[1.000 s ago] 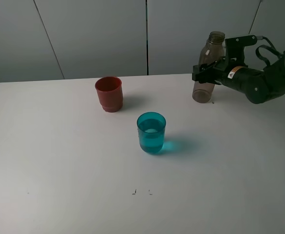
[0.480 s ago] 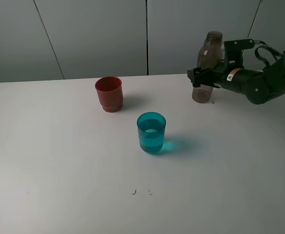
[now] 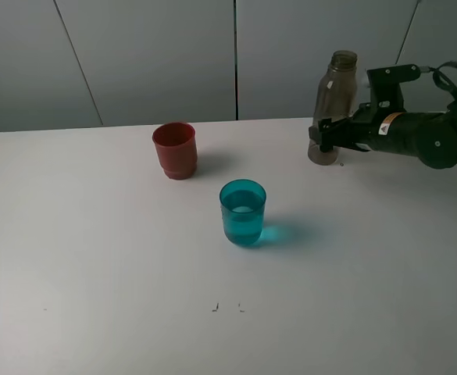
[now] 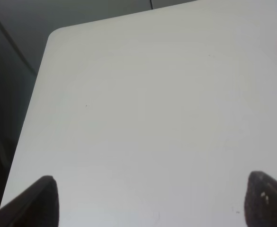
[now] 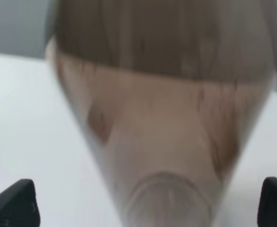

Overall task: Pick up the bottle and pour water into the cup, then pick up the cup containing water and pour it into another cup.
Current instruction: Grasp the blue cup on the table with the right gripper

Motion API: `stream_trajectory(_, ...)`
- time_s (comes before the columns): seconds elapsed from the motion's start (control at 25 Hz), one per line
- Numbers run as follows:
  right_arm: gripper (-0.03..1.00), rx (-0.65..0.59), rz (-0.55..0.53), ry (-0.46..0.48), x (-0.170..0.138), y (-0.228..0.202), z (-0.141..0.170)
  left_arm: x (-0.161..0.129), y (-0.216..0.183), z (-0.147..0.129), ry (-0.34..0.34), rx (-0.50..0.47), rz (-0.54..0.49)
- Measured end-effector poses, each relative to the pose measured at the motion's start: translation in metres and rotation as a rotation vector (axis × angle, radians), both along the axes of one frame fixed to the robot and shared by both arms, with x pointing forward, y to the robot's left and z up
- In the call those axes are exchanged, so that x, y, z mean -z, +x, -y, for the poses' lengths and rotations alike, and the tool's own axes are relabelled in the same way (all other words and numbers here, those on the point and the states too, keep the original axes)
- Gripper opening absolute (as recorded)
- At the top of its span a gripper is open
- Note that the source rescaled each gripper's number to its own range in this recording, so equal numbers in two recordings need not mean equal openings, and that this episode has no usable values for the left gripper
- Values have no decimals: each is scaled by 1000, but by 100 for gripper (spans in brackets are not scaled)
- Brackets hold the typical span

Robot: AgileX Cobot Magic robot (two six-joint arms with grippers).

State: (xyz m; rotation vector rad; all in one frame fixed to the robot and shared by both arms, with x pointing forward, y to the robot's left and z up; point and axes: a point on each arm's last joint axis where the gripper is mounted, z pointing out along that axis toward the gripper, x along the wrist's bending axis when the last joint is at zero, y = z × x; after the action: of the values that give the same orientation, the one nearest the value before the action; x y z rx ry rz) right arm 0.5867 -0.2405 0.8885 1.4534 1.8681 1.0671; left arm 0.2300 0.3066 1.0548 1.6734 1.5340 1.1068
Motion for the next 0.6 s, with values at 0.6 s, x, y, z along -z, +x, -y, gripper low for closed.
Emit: stream_trajectory(0.6, 100, -433, -104, -168, 8, -111, -6, 0, 0, 0, 0, 0, 0)
